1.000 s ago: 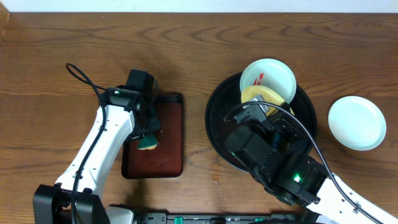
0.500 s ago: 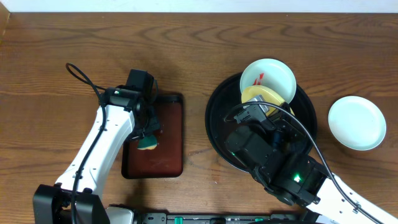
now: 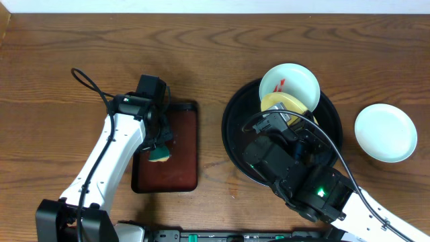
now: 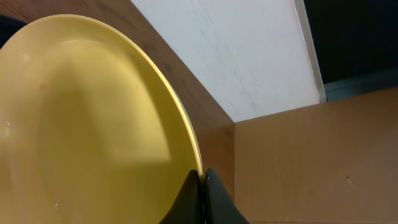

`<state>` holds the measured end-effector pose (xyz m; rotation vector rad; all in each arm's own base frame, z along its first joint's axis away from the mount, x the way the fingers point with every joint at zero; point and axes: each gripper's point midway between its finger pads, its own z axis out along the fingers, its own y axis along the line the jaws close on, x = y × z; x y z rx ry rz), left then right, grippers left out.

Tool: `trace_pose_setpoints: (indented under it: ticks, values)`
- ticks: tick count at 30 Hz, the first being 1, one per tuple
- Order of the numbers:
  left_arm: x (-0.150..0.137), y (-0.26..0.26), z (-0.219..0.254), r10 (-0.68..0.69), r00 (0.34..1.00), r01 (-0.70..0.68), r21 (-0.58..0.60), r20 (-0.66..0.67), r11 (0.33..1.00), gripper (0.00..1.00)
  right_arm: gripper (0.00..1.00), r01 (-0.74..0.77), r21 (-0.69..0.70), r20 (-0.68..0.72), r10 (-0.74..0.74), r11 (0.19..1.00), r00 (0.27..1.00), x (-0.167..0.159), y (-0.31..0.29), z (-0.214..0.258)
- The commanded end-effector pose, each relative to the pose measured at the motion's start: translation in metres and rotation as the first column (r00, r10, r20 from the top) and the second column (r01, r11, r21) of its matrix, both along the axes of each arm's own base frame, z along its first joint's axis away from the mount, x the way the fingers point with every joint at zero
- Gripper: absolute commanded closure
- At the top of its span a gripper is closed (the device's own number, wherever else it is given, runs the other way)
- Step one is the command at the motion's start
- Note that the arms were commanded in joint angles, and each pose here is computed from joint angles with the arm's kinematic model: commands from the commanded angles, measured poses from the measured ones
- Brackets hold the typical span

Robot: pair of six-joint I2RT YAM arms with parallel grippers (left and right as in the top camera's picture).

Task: Clean dirty plates on tray and stack at the side
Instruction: 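Lift the yellow plate edge with the right gripper off the black tray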

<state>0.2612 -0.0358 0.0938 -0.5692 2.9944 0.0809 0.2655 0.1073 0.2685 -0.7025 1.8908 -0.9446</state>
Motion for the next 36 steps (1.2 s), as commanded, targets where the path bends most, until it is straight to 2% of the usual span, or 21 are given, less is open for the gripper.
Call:
trace_pose_setpoints:
  ticks: [1,13,15,17,20,23,26,28,31,34,36]
  values:
    - [0.0,0.001,-0.001,-0.006,1.0,0.006,0.003,-0.008,1.0,0.92,0.99,0.014,0.002,0.04,-0.014,1.0,0.999,0.0,-0.001,0.012]
    - [0.0,0.001,-0.001,-0.006,1.0,0.006,0.003,-0.008,1.0,0.92,0.99,0.013,0.0,0.04,-0.013,1.0,0.999,0.0,-0.001,0.012]
    - [0.0,0.001,-0.001,-0.006,1.0,0.006,0.003,-0.008,1.0,0.92,0.99,0.003,-0.047,0.027,-0.002,0.999,1.0,-0.001,-0.002,0.013]
    - [0.0,0.001,-0.001,-0.006,1.0,0.006,0.003,-0.008,1.0,0.92,0.99,0.055,-0.084,0.082,-0.049,0.995,0.995,-0.001,-0.011,0.024]
    - [0.0,0.001,-0.001,-0.006,1.0,0.006,0.003,-0.007,1.0,0.92,0.99,0.061,-0.069,0.115,-0.053,0.996,0.992,0.0,-0.008,0.03]
    - [-0.001,0.001,-0.001,-0.006,1.0,0.006,0.003,-0.008,1.0,0.92,0.99,0.033,-0.194,0.072,-0.019,0.981,0.997,-0.002,-0.009,0.031]
    - [-0.001,0.001,-0.001,-0.006,1.0,0.006,0.003,-0.008,1.0,0.92,0.99,0.018,-0.15,0.075,-0.007,0.989,0.997,0.0,-0.003,0.03]
    - [-0.001,0.001,-0.001,-0.006,1.0,0.006,0.003,-0.008,1.0,0.92,0.99,-0.027,-0.189,0.04,0.035,0.982,0.999,-0.001,0.003,0.027]
    - [-0.002,0.002,-0.001,-0.006,1.0,0.006,0.004,-0.012,1.0,0.92,0.99,0.034,-0.148,0.105,-0.018,0.988,0.994,0.0,-0.003,0.036]
    - [-0.001,0.002,-0.001,-0.006,1.0,0.006,0.004,-0.011,1.0,0.92,0.99,-0.039,-0.164,0.056,0.049,0.986,0.997,-0.001,0.009,0.029]
    - [-0.002,0.002,-0.001,-0.006,1.0,0.006,0.004,-0.012,1.0,0.92,0.99,0.011,-0.157,0.104,0.005,0.987,0.995,-0.001,0.004,0.037]
